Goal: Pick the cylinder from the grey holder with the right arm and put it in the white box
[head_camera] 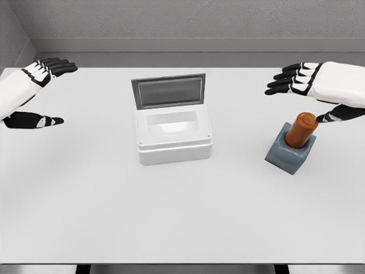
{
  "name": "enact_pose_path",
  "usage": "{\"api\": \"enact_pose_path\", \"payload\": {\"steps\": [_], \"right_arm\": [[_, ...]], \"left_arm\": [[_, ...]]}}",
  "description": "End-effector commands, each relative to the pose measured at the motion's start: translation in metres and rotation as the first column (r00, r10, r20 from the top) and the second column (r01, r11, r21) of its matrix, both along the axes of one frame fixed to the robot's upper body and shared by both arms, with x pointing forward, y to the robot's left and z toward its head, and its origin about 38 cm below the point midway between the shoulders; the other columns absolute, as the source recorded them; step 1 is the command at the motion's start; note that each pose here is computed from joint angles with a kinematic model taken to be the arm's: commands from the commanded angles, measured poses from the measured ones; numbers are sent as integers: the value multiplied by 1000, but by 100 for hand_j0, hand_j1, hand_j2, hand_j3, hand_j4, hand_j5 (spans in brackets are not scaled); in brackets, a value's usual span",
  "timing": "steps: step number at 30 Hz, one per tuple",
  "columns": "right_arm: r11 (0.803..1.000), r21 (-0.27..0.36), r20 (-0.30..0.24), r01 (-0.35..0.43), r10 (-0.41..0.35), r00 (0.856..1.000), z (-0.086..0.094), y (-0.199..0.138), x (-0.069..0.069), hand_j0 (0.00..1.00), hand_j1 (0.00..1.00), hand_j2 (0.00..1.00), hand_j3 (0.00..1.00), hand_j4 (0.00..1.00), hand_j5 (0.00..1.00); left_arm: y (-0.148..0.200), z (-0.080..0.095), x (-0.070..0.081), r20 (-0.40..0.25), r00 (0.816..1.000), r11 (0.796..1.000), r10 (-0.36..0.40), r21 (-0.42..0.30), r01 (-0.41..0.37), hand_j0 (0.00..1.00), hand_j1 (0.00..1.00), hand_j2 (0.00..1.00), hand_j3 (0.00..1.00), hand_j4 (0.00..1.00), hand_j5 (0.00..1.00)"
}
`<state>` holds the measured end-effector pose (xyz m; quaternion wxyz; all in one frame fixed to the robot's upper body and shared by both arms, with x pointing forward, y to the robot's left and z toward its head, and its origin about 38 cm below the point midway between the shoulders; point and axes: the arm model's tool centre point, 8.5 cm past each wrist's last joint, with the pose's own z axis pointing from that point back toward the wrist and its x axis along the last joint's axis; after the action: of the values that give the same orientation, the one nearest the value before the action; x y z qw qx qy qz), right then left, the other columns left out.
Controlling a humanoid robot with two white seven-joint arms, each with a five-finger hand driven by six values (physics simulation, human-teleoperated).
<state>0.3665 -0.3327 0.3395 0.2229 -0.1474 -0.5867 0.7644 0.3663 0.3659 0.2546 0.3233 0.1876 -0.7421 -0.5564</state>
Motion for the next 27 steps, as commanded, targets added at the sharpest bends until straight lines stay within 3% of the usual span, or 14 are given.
{"api": "enact_pose_path", "payload": {"steps": [1, 3, 4, 5, 6, 8, 10, 12, 16, 18, 21, 24, 26, 27], "right_arm": [[1000, -10, 2, 6, -6, 1000, 0, -2, 0, 100, 100, 100, 100, 100, 100], [999, -32, 19, 6, -6, 1000, -2, -2, 0, 100, 100, 100, 100, 100, 100], [1000, -25, 21, 6, -6, 1000, -1, -2, 0, 100, 100, 100, 100, 100, 100], [1000, -25, 22, 7, -7, 1000, 0, -2, 0, 100, 100, 100, 100, 100, 100], [1000, -25, 21, 7, -7, 1000, 0, -2, 0, 100, 100, 100, 100, 100, 100], [999, -42, 28, 3, -2, 1000, 1, -1, 1, 100, 100, 100, 100, 100, 100], [986, -166, -26, -10, 5, 1000, 1, -1, 2, 100, 100, 100, 100, 100, 100], [969, -246, -51, -30, 18, 999, 1, 3, 4, 100, 100, 100, 100, 100, 100], [966, -251, -34, -56, 49, 998, -4, 18, 11, 98, 98, 98, 98, 98, 98], [960, -277, -28, -51, 45, 999, -8, 17, 12, 98, 98, 98, 98, 98, 98], [952, -303, -12, -34, 32, 999, -6, 12, 13, 97, 97, 97, 97, 97, 97], [946, -325, 1, -13, 14, 1000, -3, 5, 12, 97, 97, 97, 97, 97, 97], [943, -332, -2, -12, 12, 1000, -5, 4, 11, 97, 97, 97, 97, 97, 97], [938, -346, -2, -4, 4, 1000, -9, 2, 14, 97, 97, 97, 97, 97, 97]], "left_arm": [[1, -1, 0, -8, 1000, 1000, 1, -10, -1, 100, 100, 100, 100, 100, 100], [-10, -17, -3, -97, 994, 996, -49, -73, 42, 100, 100, 100, 100, 100, 100], [-17, -27, -6, -216, 969, 990, -123, -99, 103, 100, 100, 100, 100, 100, 100], [-22, -33, -11, -316, 928, 979, -198, -109, 171, 100, 100, 100, 100, 100, 100], [-25, -34, -14, -369, 893, 966, -256, -132, 223, 100, 100, 100, 100, 100, 100], [-26, -27, -17, -402, 848, 933, -346, -238, 268, 100, 100, 100, 100, 100, 100], [-23, -16, -5, -454, 814, 897, -361, -408, 170, 100, 100, 100, 100, 100, 100], [-20, -15, 6, -535, 778, 894, -329, -441, 75, 100, 100, 100, 100, 100, 100], [-17, -10, 19, -625, 695, 840, -357, -539, -53, 100, 100, 100, 100, 100, 100], [-17, -11, 19, -627, 697, 847, -349, -530, -52, 100, 100, 100, 100, 100, 100], [-18, -15, 20, -634, 730, 913, -253, -405, -35, 100, 100, 100, 100, 100, 100], [-19, -13, 20, -630, 733, 914, -256, -406, -30, 100, 100, 100, 100, 100, 100], [-24, -19, 23, -654, 706, 897, -273, -437, -58, 100, 100, 100, 100, 100, 100], [-29, -19, 33, -684, 663, 867, -304, -488, -106, 100, 100, 100, 100, 100, 100]]}}
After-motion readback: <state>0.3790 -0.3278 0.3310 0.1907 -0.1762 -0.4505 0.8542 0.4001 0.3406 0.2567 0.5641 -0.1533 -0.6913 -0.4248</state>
